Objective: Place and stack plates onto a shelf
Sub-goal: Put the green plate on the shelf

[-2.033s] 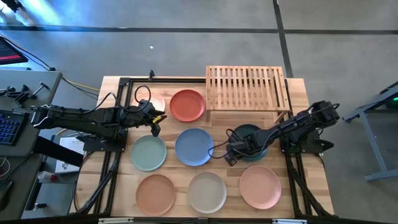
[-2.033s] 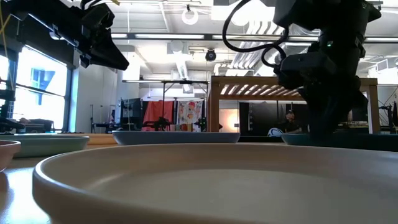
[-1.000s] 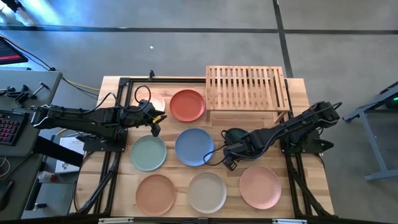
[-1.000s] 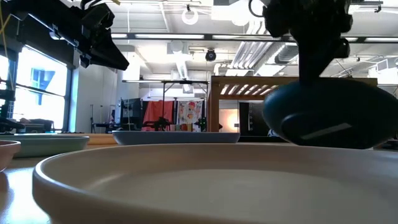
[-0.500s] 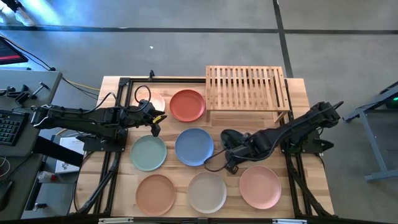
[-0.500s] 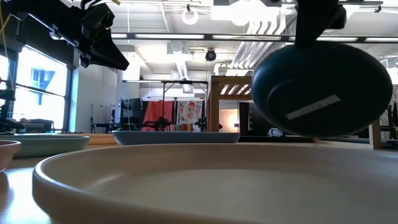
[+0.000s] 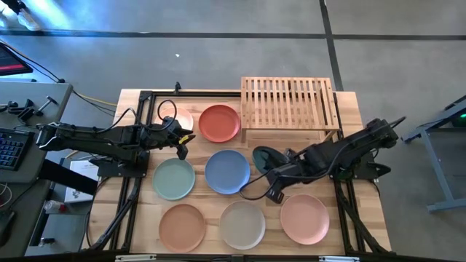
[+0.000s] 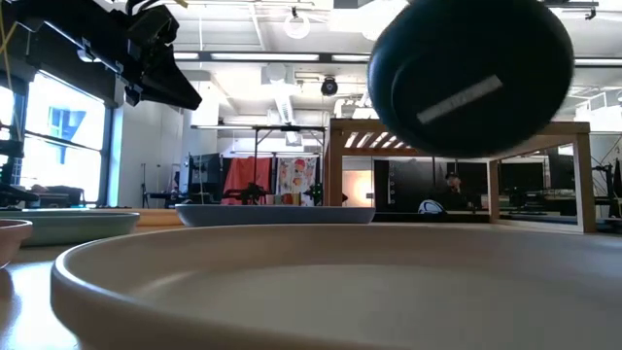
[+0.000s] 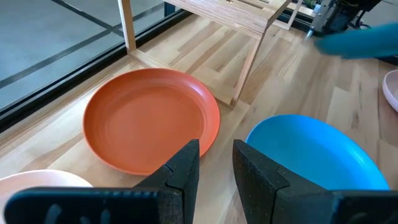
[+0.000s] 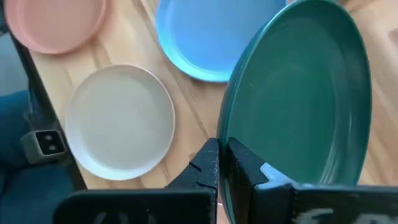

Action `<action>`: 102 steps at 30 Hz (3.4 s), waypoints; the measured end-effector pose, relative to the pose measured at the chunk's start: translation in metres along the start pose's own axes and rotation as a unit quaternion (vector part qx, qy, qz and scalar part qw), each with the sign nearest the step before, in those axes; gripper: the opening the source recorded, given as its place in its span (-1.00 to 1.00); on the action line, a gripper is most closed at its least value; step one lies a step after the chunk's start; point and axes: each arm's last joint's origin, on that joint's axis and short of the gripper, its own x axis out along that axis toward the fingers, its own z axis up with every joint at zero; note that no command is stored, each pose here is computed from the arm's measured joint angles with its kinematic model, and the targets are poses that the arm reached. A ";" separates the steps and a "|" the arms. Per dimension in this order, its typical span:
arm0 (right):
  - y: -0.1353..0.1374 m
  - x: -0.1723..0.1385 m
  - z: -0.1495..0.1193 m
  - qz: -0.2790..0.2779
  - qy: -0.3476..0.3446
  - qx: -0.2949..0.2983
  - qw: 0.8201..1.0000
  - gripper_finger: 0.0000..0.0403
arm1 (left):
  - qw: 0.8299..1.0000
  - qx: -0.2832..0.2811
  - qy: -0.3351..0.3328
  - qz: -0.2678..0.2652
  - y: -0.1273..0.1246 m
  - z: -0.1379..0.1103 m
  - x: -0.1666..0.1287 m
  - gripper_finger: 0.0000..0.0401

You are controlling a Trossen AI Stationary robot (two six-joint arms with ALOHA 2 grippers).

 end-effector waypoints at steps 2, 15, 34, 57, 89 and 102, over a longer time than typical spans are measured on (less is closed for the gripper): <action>-0.002 -0.013 0.004 -0.011 -0.012 0.000 1.000 -1.00 | 1.000 0.000 0.000 0.000 0.000 0.000 0.000 -0.56; -0.025 -0.080 0.017 -0.104 -0.089 -0.021 0.990 -1.00 | 1.000 0.000 0.000 0.000 0.000 0.000 0.000 -0.56; -0.091 -0.042 0.057 -0.250 -0.028 -0.095 0.963 -1.00 | 1.000 0.001 -0.001 0.002 0.000 0.000 0.000 -0.56; -0.169 0.005 0.020 -0.386 0.064 -0.026 0.920 -1.00 | 1.000 0.000 -0.004 0.012 0.001 0.000 0.000 -0.56; -0.190 0.011 0.018 -0.318 0.074 0.015 0.945 -1.00 | 1.000 0.000 -0.005 0.012 0.001 0.000 0.000 -0.56; -0.197 0.014 0.023 -0.263 0.083 0.040 0.960 -1.00 | 1.000 0.001 -0.005 0.012 0.001 0.000 0.000 -0.56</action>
